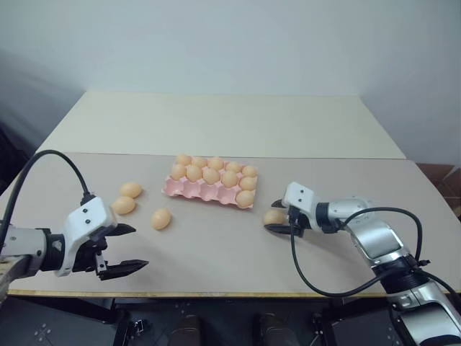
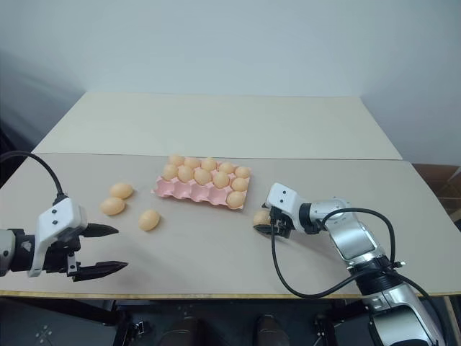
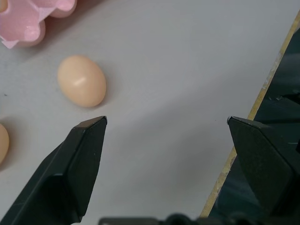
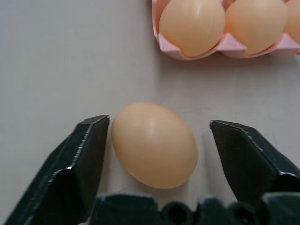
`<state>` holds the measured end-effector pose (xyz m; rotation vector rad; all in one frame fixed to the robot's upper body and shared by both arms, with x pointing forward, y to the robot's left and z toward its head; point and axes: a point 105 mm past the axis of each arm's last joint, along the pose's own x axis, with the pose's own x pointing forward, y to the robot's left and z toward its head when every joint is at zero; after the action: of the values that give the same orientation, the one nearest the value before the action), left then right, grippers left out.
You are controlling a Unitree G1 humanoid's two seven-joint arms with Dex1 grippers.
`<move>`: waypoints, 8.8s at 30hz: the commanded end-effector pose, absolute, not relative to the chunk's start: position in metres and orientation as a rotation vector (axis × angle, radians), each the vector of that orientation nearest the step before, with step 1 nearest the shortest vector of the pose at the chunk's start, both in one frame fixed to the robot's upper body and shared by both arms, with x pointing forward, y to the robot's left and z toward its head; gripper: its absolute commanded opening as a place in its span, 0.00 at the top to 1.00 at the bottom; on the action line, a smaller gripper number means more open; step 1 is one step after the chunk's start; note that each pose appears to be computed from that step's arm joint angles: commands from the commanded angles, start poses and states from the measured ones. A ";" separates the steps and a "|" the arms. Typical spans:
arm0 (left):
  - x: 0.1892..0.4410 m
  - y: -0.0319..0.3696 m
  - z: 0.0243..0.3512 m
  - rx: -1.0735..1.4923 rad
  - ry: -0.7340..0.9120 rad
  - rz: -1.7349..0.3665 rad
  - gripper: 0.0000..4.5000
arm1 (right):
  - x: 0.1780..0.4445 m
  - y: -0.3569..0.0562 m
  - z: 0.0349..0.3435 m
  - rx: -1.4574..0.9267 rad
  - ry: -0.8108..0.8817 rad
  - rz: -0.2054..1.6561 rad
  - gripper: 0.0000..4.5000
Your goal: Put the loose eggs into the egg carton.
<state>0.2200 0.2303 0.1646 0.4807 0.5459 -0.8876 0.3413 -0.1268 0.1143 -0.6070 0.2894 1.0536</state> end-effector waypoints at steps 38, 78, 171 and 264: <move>0.202 0.235 0.169 0.509 0.537 -0.830 0.00 | 0.381 -0.005 0.184 -0.671 -0.129 1.137 0.34; 0.275 0.248 0.139 0.192 0.245 -0.596 0.00 | 0.274 -0.067 0.193 -0.672 -0.109 1.143 0.01; 0.239 0.270 0.216 0.420 0.188 -0.562 0.01 | 0.260 -0.073 0.190 -0.651 -0.070 1.075 0.00; 0.368 0.164 0.176 0.287 0.007 -0.675 0.53 | 0.263 -0.079 0.190 -0.660 -0.066 0.964 0.00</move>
<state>0.3650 0.1670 0.1685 0.2542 0.0458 -0.6646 0.2653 -0.0775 0.1759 -0.6426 -0.0044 1.0012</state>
